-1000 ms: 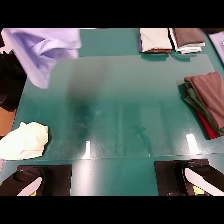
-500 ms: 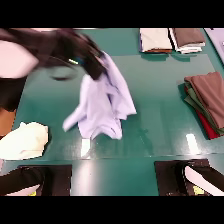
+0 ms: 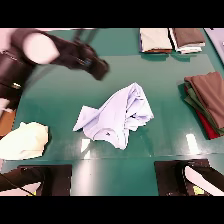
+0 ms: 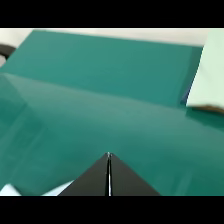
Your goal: Fold the shirts.
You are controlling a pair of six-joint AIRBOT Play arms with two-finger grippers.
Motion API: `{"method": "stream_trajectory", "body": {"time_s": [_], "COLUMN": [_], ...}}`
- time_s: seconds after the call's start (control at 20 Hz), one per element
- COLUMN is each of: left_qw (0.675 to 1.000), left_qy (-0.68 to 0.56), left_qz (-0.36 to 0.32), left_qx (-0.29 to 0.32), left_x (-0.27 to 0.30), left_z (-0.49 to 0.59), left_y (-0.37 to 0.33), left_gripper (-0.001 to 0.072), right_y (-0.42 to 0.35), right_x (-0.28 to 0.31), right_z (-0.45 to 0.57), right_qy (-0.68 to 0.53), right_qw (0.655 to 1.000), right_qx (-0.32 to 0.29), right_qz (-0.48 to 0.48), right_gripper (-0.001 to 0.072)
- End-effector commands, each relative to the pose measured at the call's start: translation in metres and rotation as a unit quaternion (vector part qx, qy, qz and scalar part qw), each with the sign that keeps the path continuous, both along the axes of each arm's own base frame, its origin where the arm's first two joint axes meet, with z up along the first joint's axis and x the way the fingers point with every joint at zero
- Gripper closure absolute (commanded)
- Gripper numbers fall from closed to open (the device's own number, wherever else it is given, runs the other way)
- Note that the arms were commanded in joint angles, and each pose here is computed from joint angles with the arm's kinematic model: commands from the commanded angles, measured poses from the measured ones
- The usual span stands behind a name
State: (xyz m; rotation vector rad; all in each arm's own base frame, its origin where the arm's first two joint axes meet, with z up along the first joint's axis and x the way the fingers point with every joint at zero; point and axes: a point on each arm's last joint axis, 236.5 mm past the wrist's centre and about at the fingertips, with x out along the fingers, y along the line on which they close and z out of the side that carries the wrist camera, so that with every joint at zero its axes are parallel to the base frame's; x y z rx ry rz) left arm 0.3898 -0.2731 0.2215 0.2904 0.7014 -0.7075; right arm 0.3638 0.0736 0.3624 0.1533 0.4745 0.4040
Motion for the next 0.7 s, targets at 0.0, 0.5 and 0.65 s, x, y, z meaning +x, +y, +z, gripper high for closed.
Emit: {"method": "stream_trajectory", "body": {"time_s": [0.0, 0.5, 0.65], "left_qw": [0.990, 0.947, 0.943], "left_qy": [0.076, 0.246, 0.262], "left_qz": [0.120, 0.206, 0.205], "left_qx": [-0.017, -0.002, -0.004], "left_x": [0.003, -0.065, -0.072], "left_z": [-0.009, -0.153, -0.165], "left_y": [0.097, 0.167, 0.164], "left_gripper": [0.0203, 0.0202, 0.0202], "right_y": [0.002, 0.003, 0.015], "right_x": [-0.002, -0.043, -0.050], "right_z": [-0.077, -0.395, -0.436], "right_qy": [0.113, 0.462, 0.508], "right_qw": [0.993, 0.886, 0.861], "right_qx": [0.002, 0.036, 0.028], "right_qz": [0.016, -0.006, 0.009], "right_gripper": [0.0694, 0.0179, 0.0179]}}
